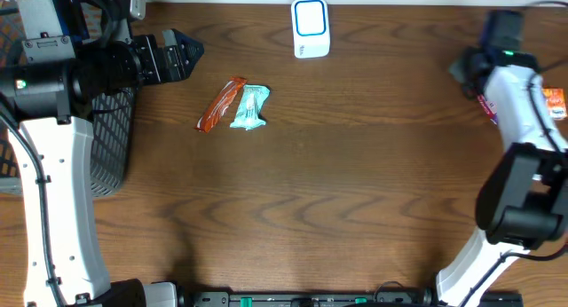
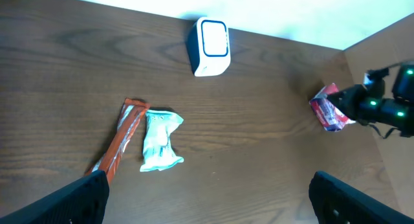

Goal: Scan the item barcode

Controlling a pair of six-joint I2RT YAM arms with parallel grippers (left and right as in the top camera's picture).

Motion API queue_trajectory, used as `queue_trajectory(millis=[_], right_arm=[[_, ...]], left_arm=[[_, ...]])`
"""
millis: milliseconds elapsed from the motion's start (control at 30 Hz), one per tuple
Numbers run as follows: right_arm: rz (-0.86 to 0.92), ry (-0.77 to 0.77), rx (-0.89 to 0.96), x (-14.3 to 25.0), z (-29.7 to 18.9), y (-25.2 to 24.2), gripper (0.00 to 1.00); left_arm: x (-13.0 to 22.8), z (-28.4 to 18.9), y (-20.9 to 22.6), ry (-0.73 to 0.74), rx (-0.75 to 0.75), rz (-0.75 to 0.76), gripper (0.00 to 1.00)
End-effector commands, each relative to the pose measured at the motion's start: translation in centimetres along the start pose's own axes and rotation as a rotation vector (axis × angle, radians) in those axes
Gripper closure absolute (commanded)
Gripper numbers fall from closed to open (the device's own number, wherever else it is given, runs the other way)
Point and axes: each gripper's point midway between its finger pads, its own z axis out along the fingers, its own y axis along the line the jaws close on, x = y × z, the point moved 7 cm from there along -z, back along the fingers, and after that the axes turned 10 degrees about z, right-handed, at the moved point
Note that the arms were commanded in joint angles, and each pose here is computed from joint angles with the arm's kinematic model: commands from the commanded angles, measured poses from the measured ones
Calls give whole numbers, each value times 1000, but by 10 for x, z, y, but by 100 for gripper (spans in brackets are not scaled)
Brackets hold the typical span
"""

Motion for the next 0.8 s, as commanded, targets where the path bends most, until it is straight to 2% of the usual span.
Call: queue_trajectory(millis=[0, 300, 533, 767], right_arm=[[-84, -104, 110, 10, -3, 5, 80], [-115, -223, 207, 34, 24, -14, 87], [-185, -253, 194, 40, 41, -30, 85], [-166, -253, 207, 38, 49, -43, 85]], left_arm=[[-1, 0, 0, -1, 8, 1, 2], [-1, 0, 0, -1, 8, 1, 2], [-1, 0, 0, -1, 8, 1, 2], [-1, 0, 0, -1, 8, 1, 2]])
